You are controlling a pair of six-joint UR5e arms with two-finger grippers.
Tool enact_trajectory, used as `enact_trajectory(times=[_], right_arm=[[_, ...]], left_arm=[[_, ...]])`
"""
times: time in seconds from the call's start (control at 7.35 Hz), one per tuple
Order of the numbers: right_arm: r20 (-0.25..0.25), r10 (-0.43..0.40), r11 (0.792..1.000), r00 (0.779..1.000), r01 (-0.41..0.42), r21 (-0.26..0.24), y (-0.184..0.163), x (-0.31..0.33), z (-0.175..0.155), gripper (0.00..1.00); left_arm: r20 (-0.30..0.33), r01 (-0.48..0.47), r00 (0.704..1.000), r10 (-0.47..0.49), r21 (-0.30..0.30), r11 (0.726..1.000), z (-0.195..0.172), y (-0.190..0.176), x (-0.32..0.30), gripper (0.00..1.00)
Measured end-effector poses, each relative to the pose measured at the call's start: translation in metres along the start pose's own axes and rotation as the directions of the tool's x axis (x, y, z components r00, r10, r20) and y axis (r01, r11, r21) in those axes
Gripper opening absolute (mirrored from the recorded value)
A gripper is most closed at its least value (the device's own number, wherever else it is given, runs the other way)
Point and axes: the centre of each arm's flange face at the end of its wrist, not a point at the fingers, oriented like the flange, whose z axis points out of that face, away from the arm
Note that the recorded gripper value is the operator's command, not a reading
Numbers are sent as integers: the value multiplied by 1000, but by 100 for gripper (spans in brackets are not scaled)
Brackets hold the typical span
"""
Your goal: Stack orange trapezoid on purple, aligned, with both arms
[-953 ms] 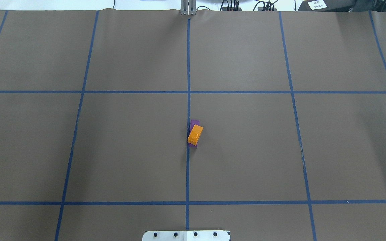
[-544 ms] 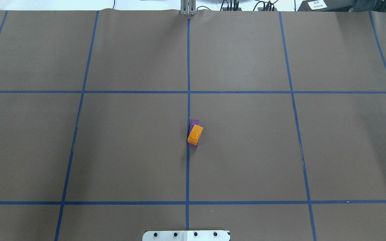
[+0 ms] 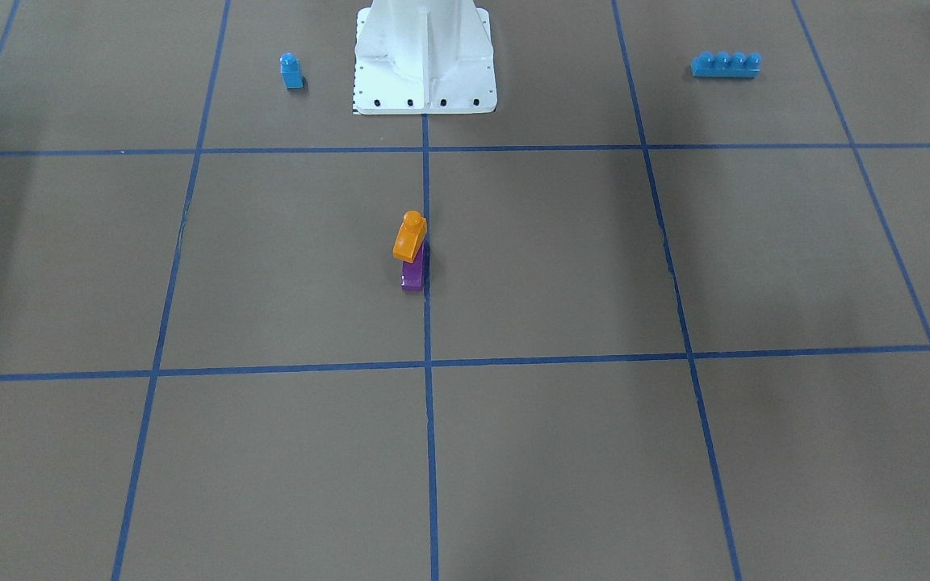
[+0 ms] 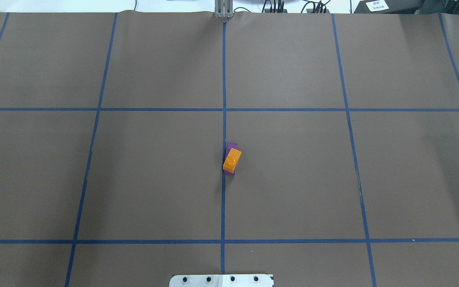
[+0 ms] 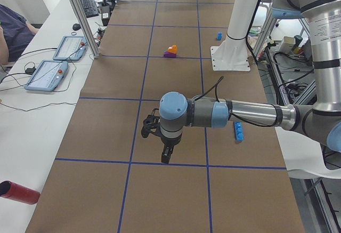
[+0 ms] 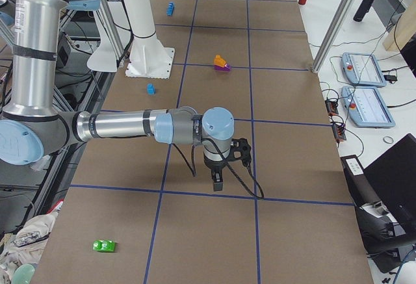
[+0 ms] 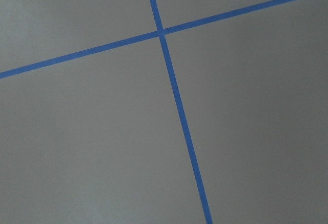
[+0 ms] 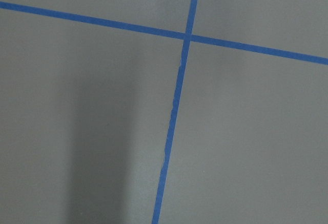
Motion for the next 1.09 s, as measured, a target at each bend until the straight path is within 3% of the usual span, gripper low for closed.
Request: enact_trajectory(times=[1.09], right_arm=[[10, -7, 1000, 1000, 7, 5, -1, -2, -1, 100]], left_arm=[[0, 1, 1000, -1, -1, 1000, 1, 1, 0, 100]])
